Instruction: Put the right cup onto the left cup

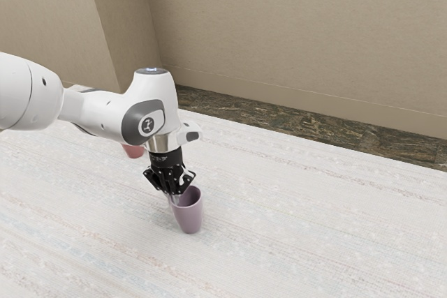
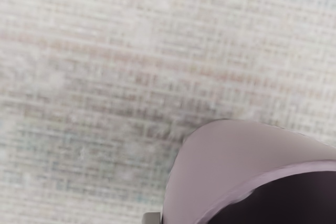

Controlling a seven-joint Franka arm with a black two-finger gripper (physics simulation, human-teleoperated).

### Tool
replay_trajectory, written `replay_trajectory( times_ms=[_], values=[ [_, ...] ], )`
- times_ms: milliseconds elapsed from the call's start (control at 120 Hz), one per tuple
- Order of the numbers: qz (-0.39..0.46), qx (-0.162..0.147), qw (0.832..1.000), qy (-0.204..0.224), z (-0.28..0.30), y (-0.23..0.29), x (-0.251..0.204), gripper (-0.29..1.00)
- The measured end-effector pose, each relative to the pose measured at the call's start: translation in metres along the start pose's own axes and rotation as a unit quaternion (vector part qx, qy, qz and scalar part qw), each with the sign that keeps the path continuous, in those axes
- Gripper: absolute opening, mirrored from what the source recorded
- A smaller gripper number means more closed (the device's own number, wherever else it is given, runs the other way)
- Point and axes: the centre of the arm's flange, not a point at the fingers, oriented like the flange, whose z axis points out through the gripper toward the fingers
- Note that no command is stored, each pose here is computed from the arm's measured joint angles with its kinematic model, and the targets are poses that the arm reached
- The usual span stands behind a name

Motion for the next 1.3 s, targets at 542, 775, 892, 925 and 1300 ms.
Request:
replay_trajectory(
  times_ms=[542, 775, 892, 925, 1300],
  values=[
    [-0.105, -0.027, 0.991, 0.083, -0.129, -0.104, 0.016, -0.08],
    [-0.159, -0.013, 0.984, 0.078, -0.177, -0.174, 0.016, -0.08],
    [-0.180, -0.001, 0.981, 0.070, -0.188, -0.203, 0.022, -0.08],
    [-0.185, 0.002, 0.980, 0.067, -0.189, -0.211, 0.026, -0.08],
    [-0.202, -0.001, 0.978, 0.043, -0.192, -0.249, 0.093, -0.08]
  ],
)
